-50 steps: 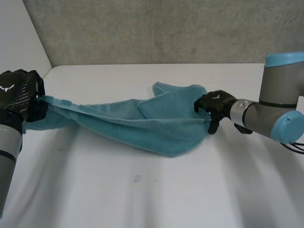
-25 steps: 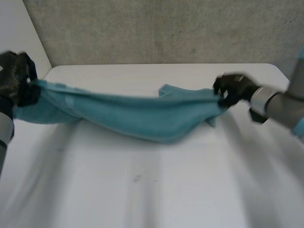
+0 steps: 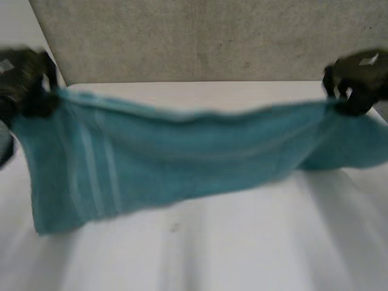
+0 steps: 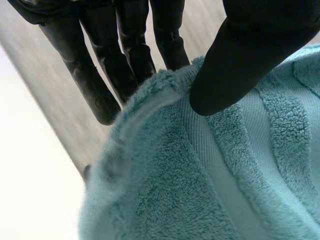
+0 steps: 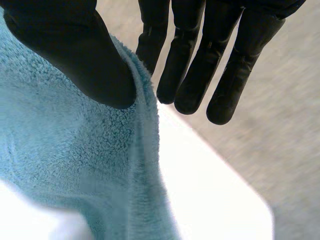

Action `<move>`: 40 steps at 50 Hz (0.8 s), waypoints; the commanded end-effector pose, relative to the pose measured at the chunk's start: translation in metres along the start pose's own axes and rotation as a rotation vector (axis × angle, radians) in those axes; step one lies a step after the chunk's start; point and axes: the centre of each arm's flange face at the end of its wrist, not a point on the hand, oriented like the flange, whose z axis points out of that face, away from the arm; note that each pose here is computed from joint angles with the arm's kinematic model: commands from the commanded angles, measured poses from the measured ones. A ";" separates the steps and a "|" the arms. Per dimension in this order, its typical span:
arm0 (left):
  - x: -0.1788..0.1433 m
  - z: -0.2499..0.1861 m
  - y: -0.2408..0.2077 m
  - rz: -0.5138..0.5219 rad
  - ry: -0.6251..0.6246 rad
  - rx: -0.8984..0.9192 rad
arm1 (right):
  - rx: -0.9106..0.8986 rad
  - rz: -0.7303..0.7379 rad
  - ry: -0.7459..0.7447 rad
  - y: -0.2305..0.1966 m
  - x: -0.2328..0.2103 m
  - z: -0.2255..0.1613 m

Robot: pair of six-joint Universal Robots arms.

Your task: Fold the laundry

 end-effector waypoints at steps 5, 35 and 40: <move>0.014 0.091 0.087 0.225 0.059 -0.163 | -0.122 -0.035 0.087 0.065 0.000 0.095; -0.011 0.092 0.018 0.065 -0.108 0.182 | 0.303 -0.028 0.176 0.014 -0.027 0.057; -0.012 0.079 0.077 0.063 -0.112 0.037 | 0.215 -0.005 0.073 0.048 -0.051 0.055</move>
